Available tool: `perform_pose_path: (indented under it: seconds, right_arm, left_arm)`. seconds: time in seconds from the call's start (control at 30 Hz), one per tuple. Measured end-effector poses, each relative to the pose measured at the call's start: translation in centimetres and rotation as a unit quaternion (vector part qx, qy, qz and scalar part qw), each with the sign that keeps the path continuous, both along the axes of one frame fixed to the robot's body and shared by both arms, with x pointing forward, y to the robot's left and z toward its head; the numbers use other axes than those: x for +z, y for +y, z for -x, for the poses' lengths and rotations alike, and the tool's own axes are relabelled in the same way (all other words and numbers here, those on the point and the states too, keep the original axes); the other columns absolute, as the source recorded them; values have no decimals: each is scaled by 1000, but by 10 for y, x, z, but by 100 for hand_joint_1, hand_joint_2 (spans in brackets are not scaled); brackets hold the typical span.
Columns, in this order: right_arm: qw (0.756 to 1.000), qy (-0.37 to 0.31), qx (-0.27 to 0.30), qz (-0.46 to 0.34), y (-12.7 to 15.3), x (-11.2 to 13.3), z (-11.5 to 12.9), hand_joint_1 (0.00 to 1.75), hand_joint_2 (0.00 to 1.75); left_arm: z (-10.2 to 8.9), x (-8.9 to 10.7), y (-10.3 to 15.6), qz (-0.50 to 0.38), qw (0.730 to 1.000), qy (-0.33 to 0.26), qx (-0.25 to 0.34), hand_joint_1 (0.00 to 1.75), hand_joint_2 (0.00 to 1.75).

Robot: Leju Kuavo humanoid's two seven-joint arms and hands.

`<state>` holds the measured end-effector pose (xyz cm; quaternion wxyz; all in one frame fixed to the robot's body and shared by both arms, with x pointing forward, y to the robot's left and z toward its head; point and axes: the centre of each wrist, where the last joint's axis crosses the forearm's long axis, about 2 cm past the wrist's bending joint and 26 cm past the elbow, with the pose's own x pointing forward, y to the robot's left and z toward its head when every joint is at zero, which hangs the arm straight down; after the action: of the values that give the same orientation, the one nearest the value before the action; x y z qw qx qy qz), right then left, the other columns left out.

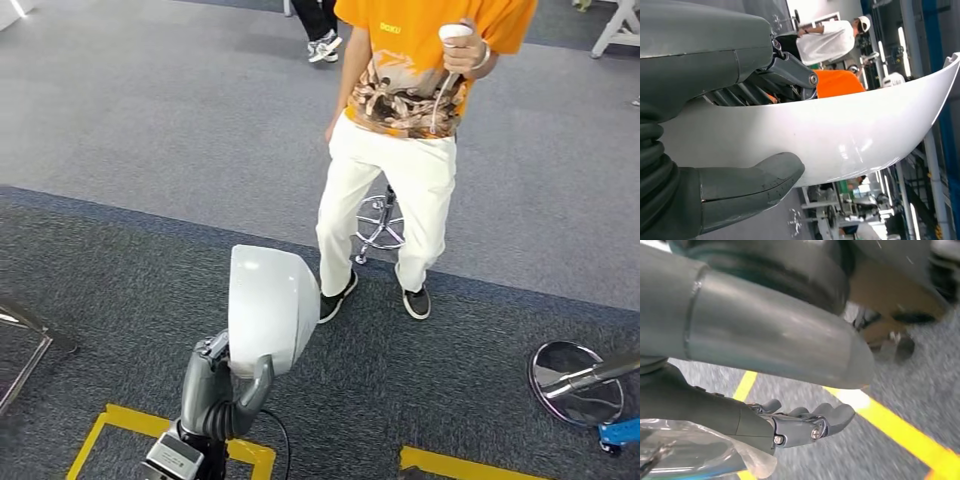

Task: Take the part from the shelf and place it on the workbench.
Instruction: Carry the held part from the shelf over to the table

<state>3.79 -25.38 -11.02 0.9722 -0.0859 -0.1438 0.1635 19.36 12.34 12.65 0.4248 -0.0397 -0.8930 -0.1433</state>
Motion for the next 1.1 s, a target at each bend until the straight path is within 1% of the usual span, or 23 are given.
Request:
perform_pose_path:
  seconds: [0.17,0.43,0.77,1.1]
  right_arm:
    - [1000,-2,5,13,3,1,-3,0,0]
    - [1000,2,7,10,7,1,-1,0,0]
    - [1000,-5,8,8,8,1,-6,0,0]
    - [1000,1,8,9,8,1,-1,0,0]
  left_arm:
    - [4,-3,4,-2,1000,4,6,175,175]
    - [8,-6,7,-5,1000,9,8,175,175]
    - [7,-5,6,-5,1000,8,6,175,175]
    - [6,-4,5,-3,1000,10,4,175,175]
